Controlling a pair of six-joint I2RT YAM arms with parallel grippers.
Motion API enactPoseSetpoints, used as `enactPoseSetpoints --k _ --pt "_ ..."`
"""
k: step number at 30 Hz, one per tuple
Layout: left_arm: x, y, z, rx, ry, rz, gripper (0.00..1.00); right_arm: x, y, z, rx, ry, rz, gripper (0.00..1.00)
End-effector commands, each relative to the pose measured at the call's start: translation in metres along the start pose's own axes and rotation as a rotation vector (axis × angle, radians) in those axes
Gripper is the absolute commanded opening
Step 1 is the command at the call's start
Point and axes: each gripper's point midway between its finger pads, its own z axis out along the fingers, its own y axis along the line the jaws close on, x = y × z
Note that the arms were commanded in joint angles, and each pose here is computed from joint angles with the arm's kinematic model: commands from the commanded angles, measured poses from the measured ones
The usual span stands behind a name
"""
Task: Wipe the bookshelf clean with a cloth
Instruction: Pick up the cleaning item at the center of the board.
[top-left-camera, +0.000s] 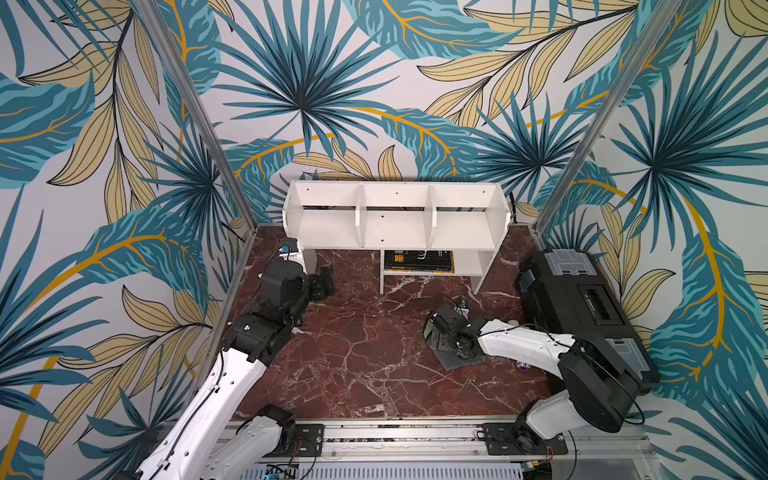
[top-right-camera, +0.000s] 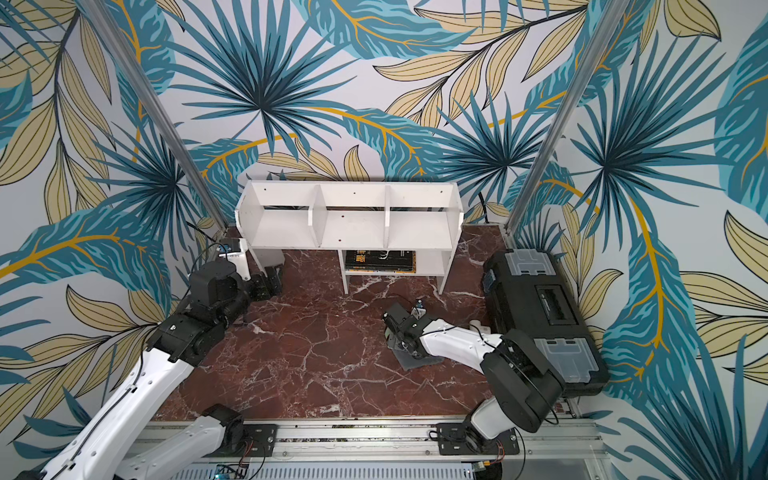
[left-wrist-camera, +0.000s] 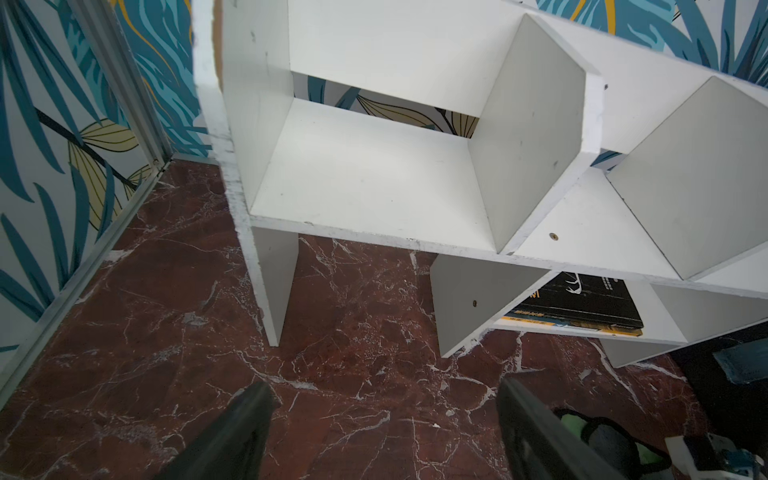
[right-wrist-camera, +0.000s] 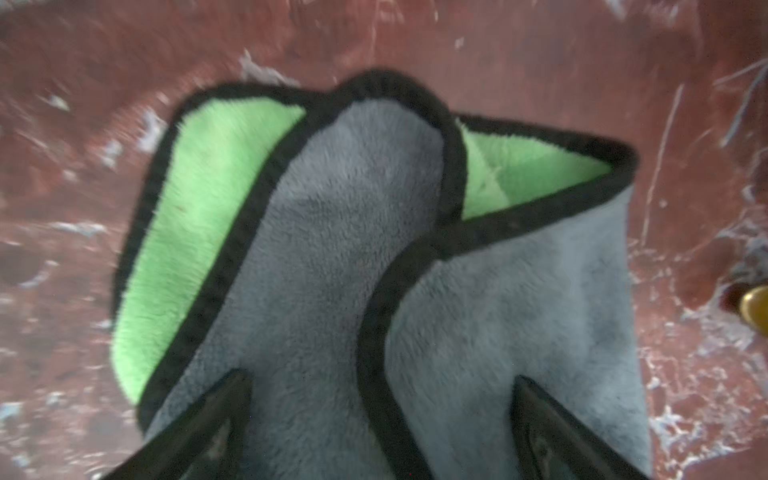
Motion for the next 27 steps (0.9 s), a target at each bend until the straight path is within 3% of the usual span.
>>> enactPoseSetpoints --k 1,4,8,11,16,22,27 --pt "-0.027 0.004 -0.017 -0.026 -0.093 -0.021 0.93 0.027 0.007 0.009 -0.070 0.086 -0.028 0.98" --pt "-0.028 0.006 -0.013 -0.047 -0.084 -0.017 0.94 0.039 0.005 0.015 -0.083 0.091 -0.028 0.81" --pt "-0.045 0.007 -0.010 -0.093 -0.061 -0.010 0.96 0.043 0.006 0.022 -0.081 0.097 -0.030 0.24" --pt "-0.073 0.021 -0.014 -0.162 -0.088 -0.021 1.00 0.030 0.024 0.012 -0.126 0.050 -0.053 0.00" --pt "-0.116 0.048 -0.005 -0.225 -0.121 -0.080 1.00 -0.006 0.073 -0.046 -0.213 -0.151 -0.155 0.00" --pt "-0.142 0.040 0.036 -0.187 -0.148 -0.001 1.00 -0.047 0.092 -0.088 -0.329 -0.439 -0.052 0.00" --pt "-0.134 0.053 0.078 -0.229 -0.097 0.034 1.00 -0.056 0.118 -0.101 -0.378 -0.427 -0.113 0.00"
